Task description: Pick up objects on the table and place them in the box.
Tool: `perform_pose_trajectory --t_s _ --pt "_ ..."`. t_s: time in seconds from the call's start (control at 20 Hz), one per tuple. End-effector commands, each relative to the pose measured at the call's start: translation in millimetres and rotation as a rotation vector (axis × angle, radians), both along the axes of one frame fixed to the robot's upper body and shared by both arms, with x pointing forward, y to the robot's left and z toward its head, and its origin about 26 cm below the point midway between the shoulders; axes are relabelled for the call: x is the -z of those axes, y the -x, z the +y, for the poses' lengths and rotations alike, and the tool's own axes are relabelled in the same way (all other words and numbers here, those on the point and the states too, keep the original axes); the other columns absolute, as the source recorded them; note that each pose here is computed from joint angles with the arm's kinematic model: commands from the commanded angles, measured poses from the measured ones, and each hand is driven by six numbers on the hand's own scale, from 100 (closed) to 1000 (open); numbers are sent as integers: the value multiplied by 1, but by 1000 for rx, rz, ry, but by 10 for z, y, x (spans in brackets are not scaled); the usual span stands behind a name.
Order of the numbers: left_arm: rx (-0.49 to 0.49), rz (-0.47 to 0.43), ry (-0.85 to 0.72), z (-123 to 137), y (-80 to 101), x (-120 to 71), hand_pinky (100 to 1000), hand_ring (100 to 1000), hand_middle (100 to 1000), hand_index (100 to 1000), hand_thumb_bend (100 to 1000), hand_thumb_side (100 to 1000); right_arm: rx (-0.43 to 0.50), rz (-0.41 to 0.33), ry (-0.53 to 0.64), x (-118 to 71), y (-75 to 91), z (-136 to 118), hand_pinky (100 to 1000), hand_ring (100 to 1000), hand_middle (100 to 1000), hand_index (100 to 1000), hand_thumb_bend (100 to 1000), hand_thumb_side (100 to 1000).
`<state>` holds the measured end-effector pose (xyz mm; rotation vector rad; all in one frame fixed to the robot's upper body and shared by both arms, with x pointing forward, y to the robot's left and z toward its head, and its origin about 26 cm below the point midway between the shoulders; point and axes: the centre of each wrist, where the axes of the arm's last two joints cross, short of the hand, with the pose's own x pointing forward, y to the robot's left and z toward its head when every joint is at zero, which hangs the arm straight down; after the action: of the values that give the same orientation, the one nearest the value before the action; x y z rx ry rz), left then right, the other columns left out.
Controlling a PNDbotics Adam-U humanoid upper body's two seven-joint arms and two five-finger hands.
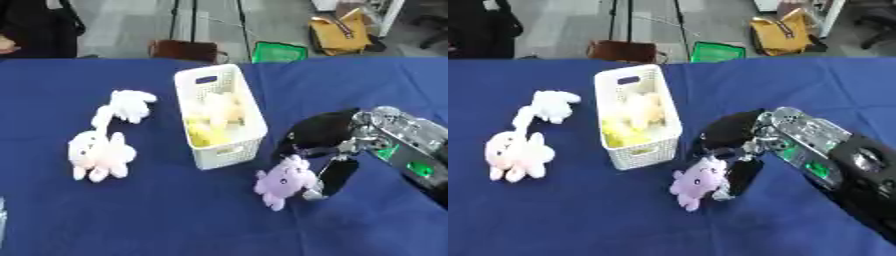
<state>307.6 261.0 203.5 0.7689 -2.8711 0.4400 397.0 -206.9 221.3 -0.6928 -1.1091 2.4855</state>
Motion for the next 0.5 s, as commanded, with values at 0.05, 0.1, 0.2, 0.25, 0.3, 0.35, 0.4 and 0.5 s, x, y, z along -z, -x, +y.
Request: perform_pose_trajectory --t_s 0.05,0.1,0.2,0.25,0.3,0.35,0.4,0.5 --pt "14 -73 11 -11 22 -85 524 534 713 749 100 527 6 -13 12 -51 -18 -26 910 869 771 942 469 718" --pt "14 -73 11 -11 21 -85 524 534 713 749 100 527 5 -12 12 -45 -20 -24 909 866 765 931 465 714" --pt "15 -73 11 -12 21 -85 524 534 713 749 100 527 5 -11 11 -37 -23 -23 908 865 762 926 462 712" --pt "15 -73 11 -12 21 -85 525 534 713 749 100 526 5 -11 9 -35 -25 -23 904 858 741 902 451 704" --pt "15 -73 11 -12 21 -84 525 534 713 749 100 526 6 -13 6 -34 -26 -25 904 858 741 902 451 704" --pt "15 -72 11 -13 21 -84 525 534 713 749 100 526 6 -14 3 -32 -27 -26 904 858 741 902 451 704" --pt "15 -73 11 -14 21 -85 524 534 713 749 100 525 8 -20 -6 -38 -29 -27 895 835 673 852 411 690" --pt "16 -72 11 -15 21 -85 524 533 713 749 100 524 13 -30 -23 -35 -33 -32 890 824 648 830 389 693"
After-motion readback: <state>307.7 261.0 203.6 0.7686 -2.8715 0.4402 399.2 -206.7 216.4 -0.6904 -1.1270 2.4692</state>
